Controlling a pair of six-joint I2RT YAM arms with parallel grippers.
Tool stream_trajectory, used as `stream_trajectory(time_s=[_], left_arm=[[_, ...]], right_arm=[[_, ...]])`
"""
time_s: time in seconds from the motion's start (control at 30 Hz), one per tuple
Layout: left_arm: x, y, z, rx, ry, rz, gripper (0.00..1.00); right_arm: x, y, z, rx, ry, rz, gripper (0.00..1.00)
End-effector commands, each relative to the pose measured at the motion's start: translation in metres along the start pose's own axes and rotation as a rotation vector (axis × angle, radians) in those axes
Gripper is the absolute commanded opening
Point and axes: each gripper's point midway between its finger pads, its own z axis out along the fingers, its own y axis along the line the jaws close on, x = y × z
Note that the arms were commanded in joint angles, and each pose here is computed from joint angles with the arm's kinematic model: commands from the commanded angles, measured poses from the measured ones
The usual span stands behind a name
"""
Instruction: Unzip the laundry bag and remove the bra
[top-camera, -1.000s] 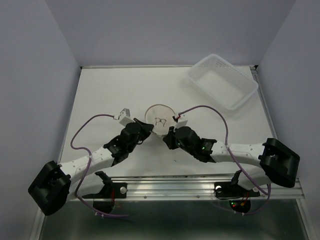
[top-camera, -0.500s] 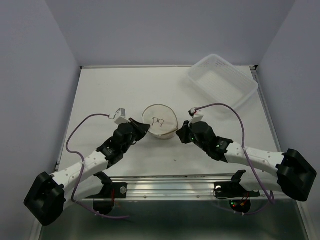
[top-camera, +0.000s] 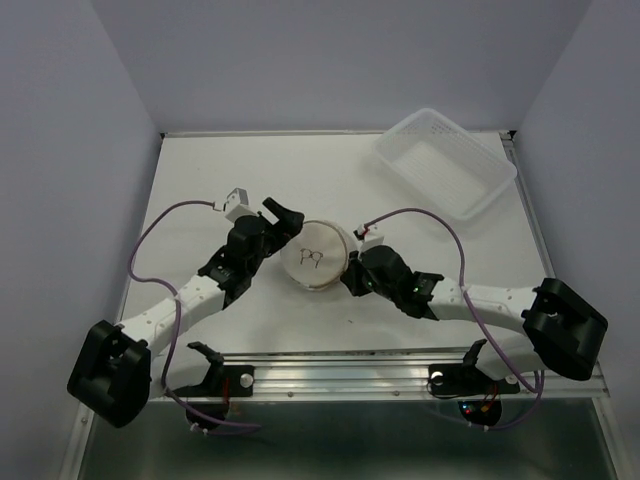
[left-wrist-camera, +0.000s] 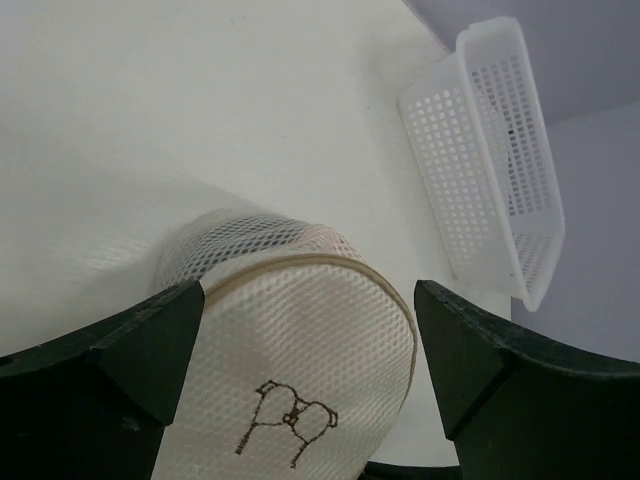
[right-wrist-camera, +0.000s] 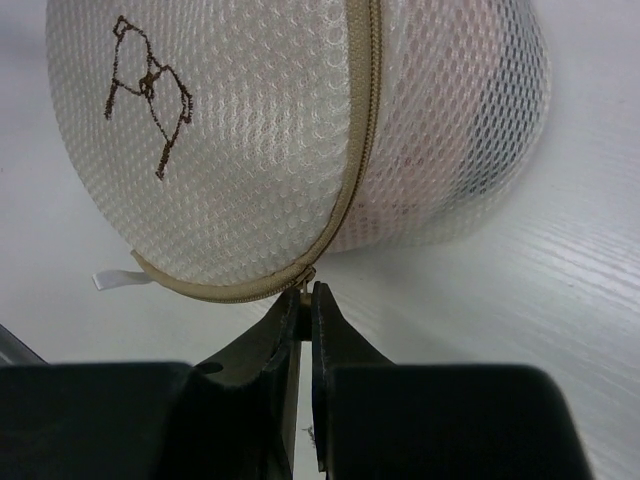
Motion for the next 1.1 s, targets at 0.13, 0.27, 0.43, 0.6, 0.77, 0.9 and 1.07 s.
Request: stream_trajectory(time_s=[0.13, 0.27, 0.43, 0.6, 0.77, 0.9, 1.07], left_arm=[[0.028, -0.012, -0.034, 0.078, 0.047, -0.097, 0.99], [0.051, 0.01, -0.049, 0.034, 0.09, -0.139, 0.99], [0.06, 0.032, -0.061, -0.008, 0.075, -0.215, 0.98], [0.074, 0.027, -0.054, 0.005, 0.111, -0.218, 0.93], [0.091, 0.026, -0.042, 0.005, 0.159, -0.223, 0.85], [0.084, 0.01, -0.034, 0.033, 0.133, -0.214, 0.65], [0.072, 0.005, -0.028, 0.012, 0.08, -0.177, 0.18]], right_arm=[[-0.041, 0.031, 0.01, -0.021, -0.104, 0.054, 0.01], [-0.044, 0.03, 0.015, -0.005, -0.108, 0.052, 0.01], [-0.041, 0.033, 0.021, -0.006, -0.094, 0.059, 0.01], [-0.041, 0.038, 0.026, -0.022, -0.083, 0.068, 0.01], [-0.043, 0.042, 0.026, -0.033, -0.081, 0.078, 0.01], [-0.039, 0.041, 0.025, -0.037, -0.072, 0.084, 0.01], [-0.036, 0.035, 0.022, -0.021, -0.075, 0.072, 0.01]])
